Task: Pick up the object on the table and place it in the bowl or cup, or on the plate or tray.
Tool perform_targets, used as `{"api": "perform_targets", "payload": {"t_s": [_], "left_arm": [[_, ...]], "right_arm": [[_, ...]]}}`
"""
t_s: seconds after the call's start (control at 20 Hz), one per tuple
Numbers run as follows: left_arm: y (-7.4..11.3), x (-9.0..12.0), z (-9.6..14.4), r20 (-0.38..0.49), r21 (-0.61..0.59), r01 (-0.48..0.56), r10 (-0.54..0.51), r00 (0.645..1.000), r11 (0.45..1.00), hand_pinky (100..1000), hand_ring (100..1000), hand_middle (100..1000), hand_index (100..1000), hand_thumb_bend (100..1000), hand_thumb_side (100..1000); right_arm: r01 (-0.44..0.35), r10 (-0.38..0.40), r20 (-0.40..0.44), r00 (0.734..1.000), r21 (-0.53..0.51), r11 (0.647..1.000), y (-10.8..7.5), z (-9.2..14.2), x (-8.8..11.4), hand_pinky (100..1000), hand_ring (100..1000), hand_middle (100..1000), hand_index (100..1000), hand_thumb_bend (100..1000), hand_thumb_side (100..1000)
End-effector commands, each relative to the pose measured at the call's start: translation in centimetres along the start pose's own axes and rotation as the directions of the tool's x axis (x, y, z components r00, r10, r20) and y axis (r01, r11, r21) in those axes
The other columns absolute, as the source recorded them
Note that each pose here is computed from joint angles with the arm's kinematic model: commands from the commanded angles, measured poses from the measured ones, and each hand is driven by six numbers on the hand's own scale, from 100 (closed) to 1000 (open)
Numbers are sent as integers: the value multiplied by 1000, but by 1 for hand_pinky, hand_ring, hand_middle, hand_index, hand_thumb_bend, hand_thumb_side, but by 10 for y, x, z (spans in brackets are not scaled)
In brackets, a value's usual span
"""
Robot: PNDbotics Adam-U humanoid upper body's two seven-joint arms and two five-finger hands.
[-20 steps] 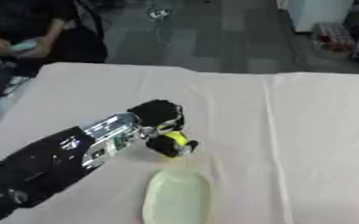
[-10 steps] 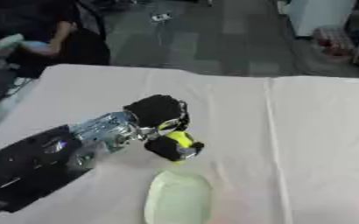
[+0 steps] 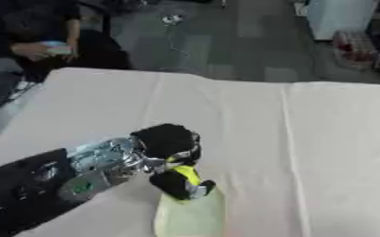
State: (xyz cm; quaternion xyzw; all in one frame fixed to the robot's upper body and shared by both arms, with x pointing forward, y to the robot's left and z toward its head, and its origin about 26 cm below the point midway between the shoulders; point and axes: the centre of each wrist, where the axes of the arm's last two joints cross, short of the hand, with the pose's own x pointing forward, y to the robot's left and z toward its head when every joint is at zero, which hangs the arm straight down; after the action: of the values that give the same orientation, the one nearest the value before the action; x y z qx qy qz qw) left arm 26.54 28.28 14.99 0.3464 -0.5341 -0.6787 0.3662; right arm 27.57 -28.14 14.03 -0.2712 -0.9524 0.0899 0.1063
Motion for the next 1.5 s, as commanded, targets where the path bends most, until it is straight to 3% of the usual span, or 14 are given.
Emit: {"api": "perform_targets", "payload": {"t_s": [0.05,0.25,0.35,0.4,0.45,0.5,0.55,0.6,0.9,1.1,1.15,1.2,1.25,1.5], "left_arm": [[1,0,5,11,-4,36,-36,999,999,100,100,100,212,151,782],[-7,4,6,40,-36,20,-19,999,999,100,100,100,233,152,790],[-11,6,7,45,-64,5,-2,999,998,100,100,100,296,130,822],[-13,6,8,47,-86,3,1,999,996,212,204,292,447,169,893],[-15,7,9,49,-120,9,-3,999,993,151,121,224,403,143,879],[-17,7,10,50,-160,20,-12,999,987,496,574,573,645,416,851],[-18,7,10,50,-203,35,-26,998,979,452,522,533,618,379,852],[-17,7,10,50,-230,48,-37,998,972,640,748,718,722,509,872],[-13,3,10,21,-245,67,-63,998,967,718,820,791,757,560,895],[0,-9,12,-13,-60,84,-85,996,995,734,822,794,749,544,923],[4,-13,13,-21,7,109,-109,994,994,740,824,795,746,479,994],[7,-17,15,-27,61,130,-129,991,990,746,824,795,743,530,942],[12,-22,17,-40,118,159,-155,987,980,745,820,791,740,518,951],[3,-36,34,-77,195,225,-213,974,955,743,808,785,737,511,957]], "right_arm": [[236,-166,259,951,-268,934,-2,-4,2,373,330,292,440,502,642],[236,-166,259,952,-269,934,-2,-4,1,373,330,293,440,503,642],[236,-166,259,952,-270,933,-3,-4,1,373,330,293,441,504,643],[237,-167,258,952,-271,933,-3,-4,1,373,330,293,441,503,644],[238,-168,258,951,-271,933,-3,-4,1,373,330,293,441,504,644],[240,-170,257,951,-272,932,-2,-4,1,372,330,294,442,501,645],[241,-172,256,951,-272,931,-2,-4,1,372,330,294,442,501,645],[243,-173,255,951,-273,931,-2,-4,2,372,330,294,443,500,647],[248,-180,251,951,-276,928,-1,-3,2,371,330,295,444,499,650],[243,-176,248,953,-273,931,-1,-1,2,371,330,295,443,495,648],[240,-174,246,953,-271,932,-1,0,3,371,330,294,442,503,645],[237,-172,245,954,-268,934,-1,0,3,371,330,294,441,492,645],[232,-168,242,955,-265,936,-2,2,3,371,330,294,440,490,644],[205,-147,234,961,-250,946,-2,8,4,371,330,293,439,490,641]]}}
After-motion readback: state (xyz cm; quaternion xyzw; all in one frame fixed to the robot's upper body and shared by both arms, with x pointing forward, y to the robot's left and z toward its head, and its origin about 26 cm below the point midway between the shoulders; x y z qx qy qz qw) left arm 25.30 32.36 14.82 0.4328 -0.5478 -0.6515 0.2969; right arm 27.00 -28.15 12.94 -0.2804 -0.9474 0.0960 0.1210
